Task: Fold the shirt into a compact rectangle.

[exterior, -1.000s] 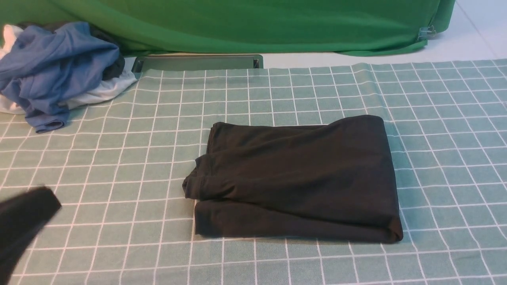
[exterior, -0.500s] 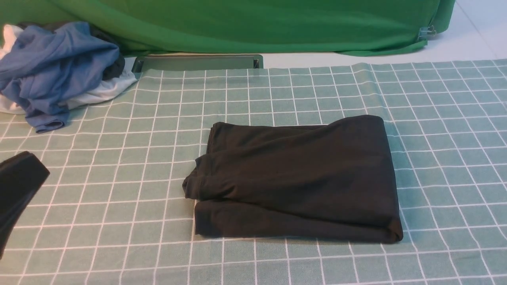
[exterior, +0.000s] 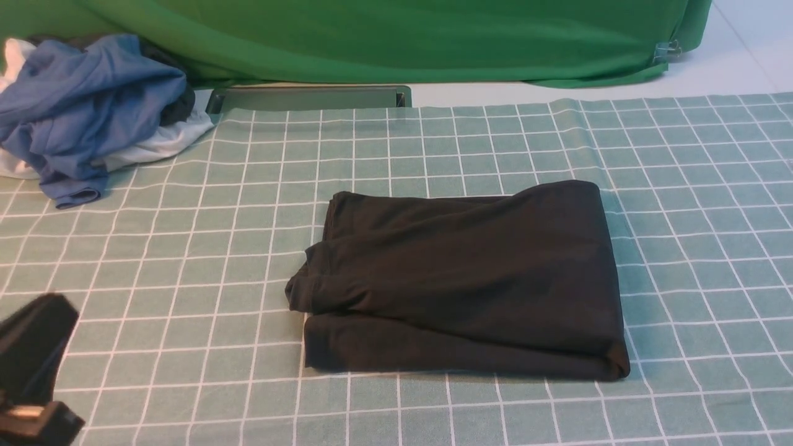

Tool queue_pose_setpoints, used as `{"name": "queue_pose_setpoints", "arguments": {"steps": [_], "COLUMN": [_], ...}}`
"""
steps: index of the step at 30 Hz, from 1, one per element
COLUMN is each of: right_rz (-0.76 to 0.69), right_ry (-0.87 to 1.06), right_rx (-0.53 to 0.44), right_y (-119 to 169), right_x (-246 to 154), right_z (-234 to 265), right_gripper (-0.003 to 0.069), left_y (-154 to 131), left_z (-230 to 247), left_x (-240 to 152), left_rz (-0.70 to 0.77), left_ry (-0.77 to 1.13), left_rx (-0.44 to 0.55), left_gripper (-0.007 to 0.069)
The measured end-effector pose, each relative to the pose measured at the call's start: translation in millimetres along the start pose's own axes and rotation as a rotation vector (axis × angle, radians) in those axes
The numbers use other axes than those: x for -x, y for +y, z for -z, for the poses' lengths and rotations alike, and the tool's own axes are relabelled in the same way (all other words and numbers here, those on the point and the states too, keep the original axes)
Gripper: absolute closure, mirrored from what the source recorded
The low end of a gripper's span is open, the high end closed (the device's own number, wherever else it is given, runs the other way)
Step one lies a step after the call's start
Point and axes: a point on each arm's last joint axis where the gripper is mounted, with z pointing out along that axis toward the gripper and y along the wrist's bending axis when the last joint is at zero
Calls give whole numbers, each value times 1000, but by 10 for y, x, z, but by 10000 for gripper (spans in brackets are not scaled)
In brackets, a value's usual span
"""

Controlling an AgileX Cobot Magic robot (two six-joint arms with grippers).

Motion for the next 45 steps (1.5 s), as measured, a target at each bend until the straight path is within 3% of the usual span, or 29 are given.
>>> {"name": "queue_pose_setpoints", "arguments": {"steps": [8, 15, 23, 45], "right_rz": [0, 0, -1, -1], "right_ry": [0, 0, 0, 0], "right_rx": [0, 0, 0, 0], "right_y": [0, 0, 0, 0], "right_x": [0, 0, 0, 0], "right_z": [0, 0, 0, 0], "right_gripper": [420, 420, 420, 420], "left_y": [177, 182, 148, 150], "left_z": [113, 118, 114, 115], "left_x": [-381, -431, -448, -447], "left_rz": [70, 73, 53, 41], "left_ry": [8, 62, 88, 89], "left_rx": [183, 190, 127, 128], "left_gripper": [610, 610, 610, 609]}}
